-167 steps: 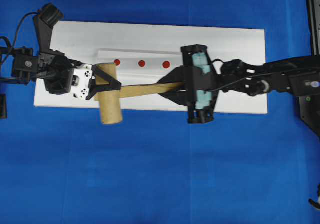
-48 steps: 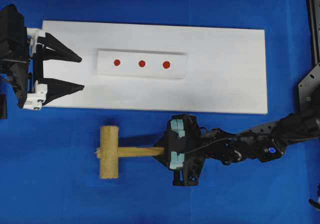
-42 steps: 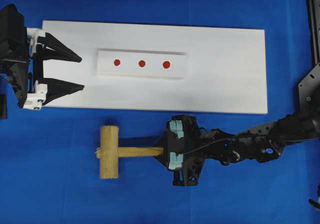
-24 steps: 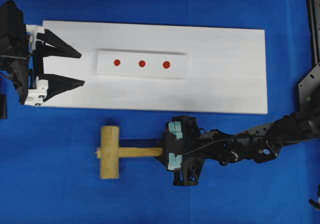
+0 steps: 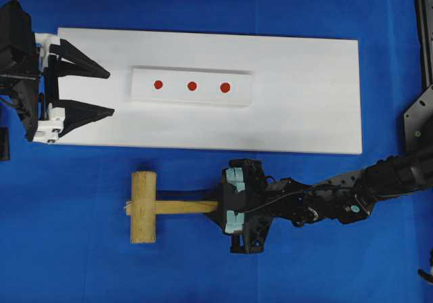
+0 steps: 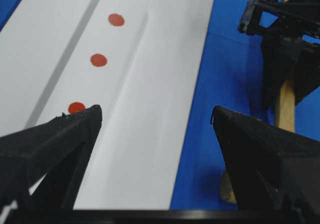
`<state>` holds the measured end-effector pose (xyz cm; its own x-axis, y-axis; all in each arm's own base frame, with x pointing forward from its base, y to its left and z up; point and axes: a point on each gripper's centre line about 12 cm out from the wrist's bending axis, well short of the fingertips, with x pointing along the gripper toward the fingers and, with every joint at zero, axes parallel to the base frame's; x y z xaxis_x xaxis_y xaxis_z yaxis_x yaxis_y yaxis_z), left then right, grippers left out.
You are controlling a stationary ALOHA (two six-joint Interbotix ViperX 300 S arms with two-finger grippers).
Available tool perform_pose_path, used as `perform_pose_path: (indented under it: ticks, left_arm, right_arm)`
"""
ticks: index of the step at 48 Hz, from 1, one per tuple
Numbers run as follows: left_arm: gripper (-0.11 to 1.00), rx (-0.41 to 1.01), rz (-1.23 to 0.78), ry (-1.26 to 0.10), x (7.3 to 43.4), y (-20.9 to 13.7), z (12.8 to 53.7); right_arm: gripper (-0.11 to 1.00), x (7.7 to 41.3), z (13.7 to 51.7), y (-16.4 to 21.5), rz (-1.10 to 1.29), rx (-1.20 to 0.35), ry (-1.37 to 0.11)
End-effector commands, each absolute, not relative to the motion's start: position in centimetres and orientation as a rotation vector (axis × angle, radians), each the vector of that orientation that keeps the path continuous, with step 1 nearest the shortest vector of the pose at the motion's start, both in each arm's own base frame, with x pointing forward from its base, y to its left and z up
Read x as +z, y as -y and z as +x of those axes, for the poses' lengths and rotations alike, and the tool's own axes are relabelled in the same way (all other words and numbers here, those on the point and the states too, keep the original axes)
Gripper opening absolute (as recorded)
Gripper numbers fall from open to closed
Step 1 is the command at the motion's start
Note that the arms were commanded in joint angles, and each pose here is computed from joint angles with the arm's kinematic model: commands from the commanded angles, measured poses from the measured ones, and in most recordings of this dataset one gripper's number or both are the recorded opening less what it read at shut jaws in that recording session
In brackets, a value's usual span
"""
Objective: Hit the mark with a hammer.
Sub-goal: 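Carry the mallet with the right gripper back below the board and lower it, then open the right gripper and withdraw it from the mallet handle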
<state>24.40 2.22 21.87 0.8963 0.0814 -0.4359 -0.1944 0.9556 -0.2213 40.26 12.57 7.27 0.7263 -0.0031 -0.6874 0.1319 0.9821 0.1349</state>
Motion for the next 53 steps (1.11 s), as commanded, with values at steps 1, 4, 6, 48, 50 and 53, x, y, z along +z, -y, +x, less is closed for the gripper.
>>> perform_pose_path:
  ticks: [1,4,6,48,50,53]
  left_arm:
    - [0.87,0.145,-0.263,-0.417,22.3,-2.3,24.5]
    - [0.87,0.145,-0.263,-0.417,22.4,-2.3,24.6]
    - [0.87,0.145,-0.263,-0.416,22.4,-2.3,24.6]
    - [0.87,0.134,-0.262,-0.321,24.1,-2.1,22.3]
    - [0.87,0.133,-0.261,-0.313,24.3,-2.1,22.2]
    - [0.87,0.132,-0.261,-0.306,24.4,-2.1,22.0]
  right_arm:
    - [0.08,7.2,40.4,-12.3,0.182,-0.076,-0.760]
    - [0.11,7.2,40.3,-12.4,0.179,-0.073,-0.761]
    - [0.19,7.3,40.4,-12.3,0.181,-0.074,-0.758]
    - [0.79,25.1,34.6,-7.7,0.162,-0.016,-0.354]
    - [0.79,25.1,34.6,-7.5,0.164,-0.021,-0.355]
    - [0.79,25.2,34.7,-7.1,0.164,-0.034,-0.351]
